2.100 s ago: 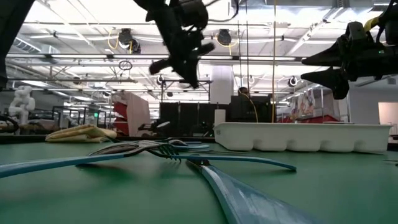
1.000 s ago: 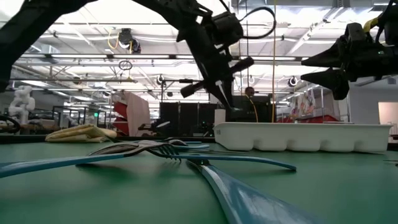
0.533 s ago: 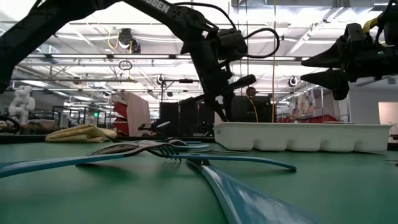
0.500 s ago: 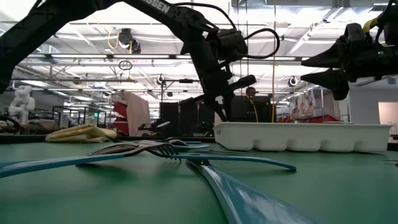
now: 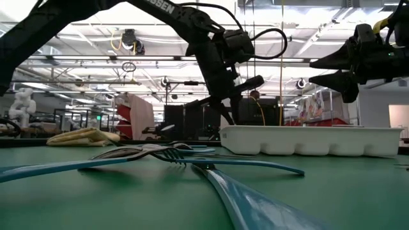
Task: Sort silverware
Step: Put the blue fork into the silverware organizer
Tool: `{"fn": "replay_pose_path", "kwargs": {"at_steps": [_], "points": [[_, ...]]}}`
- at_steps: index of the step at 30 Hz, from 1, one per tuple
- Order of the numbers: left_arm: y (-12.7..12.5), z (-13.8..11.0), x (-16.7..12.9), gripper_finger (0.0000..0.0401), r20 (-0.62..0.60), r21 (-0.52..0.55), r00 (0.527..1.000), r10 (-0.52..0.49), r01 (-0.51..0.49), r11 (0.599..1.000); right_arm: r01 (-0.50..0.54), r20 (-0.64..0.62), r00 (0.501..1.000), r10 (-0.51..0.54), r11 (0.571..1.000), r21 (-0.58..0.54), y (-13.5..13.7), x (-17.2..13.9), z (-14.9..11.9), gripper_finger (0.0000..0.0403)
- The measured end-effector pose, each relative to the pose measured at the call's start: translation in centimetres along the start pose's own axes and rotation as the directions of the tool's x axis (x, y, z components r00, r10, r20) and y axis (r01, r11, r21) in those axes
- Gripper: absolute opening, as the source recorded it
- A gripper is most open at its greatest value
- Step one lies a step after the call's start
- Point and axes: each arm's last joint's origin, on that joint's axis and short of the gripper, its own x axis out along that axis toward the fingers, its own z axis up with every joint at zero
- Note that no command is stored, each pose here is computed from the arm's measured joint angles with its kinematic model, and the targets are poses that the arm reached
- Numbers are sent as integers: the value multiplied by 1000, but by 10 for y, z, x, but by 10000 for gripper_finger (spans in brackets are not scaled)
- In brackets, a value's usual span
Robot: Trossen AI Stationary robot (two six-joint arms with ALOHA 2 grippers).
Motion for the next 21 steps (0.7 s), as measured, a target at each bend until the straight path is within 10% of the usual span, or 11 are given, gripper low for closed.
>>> {"fn": "replay_pose_path", "kwargs": {"at_steps": [21], "points": [[3,0,0,25,35,-79,998,45,-42,996,-4,-2,1000,4,1000,0,0,0,0,219]]}}
